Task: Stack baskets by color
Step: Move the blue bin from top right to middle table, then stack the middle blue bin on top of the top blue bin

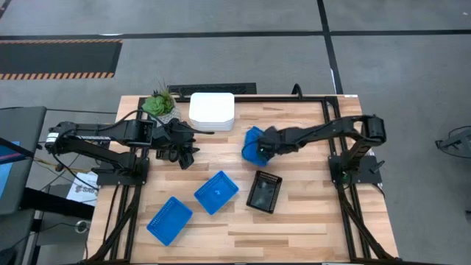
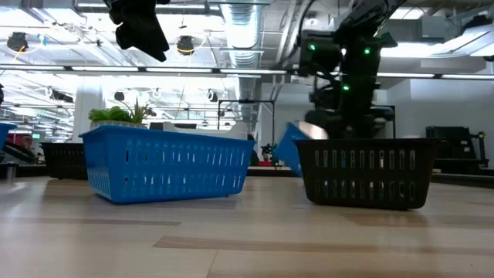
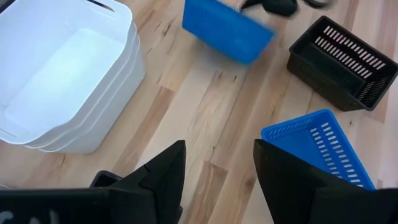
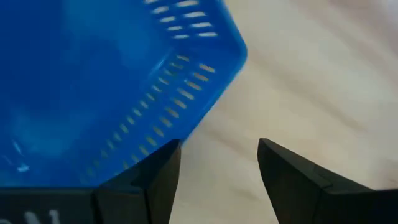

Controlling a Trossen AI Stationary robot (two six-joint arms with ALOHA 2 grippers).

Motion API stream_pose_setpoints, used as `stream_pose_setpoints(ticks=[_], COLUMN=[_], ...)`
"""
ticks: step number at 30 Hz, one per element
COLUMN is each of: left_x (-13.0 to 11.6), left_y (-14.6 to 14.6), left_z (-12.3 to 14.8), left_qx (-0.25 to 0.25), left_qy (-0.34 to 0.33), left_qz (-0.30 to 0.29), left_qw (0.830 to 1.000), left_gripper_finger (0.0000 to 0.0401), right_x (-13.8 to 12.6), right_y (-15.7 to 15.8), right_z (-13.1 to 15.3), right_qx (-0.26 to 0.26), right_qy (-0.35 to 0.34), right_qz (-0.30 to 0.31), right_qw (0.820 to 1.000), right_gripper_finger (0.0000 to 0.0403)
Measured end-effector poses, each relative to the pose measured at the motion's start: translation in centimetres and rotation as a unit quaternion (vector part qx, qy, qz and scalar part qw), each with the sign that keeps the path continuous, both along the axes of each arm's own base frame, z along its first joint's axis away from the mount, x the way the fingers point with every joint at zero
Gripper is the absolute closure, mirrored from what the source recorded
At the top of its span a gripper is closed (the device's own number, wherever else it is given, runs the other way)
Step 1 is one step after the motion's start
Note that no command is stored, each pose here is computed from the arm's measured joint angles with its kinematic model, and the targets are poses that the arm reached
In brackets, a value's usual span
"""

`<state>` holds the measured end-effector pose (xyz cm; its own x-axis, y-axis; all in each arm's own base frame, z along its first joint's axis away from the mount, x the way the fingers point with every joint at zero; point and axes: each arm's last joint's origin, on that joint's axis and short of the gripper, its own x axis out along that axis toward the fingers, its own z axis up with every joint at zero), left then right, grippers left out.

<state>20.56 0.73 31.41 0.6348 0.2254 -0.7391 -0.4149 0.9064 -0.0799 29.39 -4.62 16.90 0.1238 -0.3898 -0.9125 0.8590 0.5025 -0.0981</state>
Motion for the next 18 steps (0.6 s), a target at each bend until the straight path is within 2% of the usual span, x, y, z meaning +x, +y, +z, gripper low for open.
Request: stream_pose_setpoints(ticks=[6,8,14,18], left_x=[0.0,0.0,0.0,0.0], left_y=[0.0,0.0,0.0,-0.1], left_z=[0.0,0.0,0.0,-0.1], left_qx=[0.005,0.009,0.002,-0.044], left_qy=[0.0,-0.001,-0.001,-0.007], left_qz=[-0.001,0.002,0.011,0.02], left_qw=[1.0,1.0,1.0,0.999], left_gripper_finger=[0.0225,0.0225,0.0225,0.0225], right_x=[3.5,3.9,3.2,1.6], right_y=[1.5,1.6,1.4,1.9], right_z=[0.0,0.4,2.9,5.6], right_qx=[0.028,0.024,0.012,0.006], right_qy=[-0.138,-0.165,-0.176,-0.191], right_qz=[0.09,0.098,0.107,0.124], right_qw=[0.986,0.981,0.978,0.974], right_gripper_finger=[0.0164,0.0164,0.0164,0.0164])
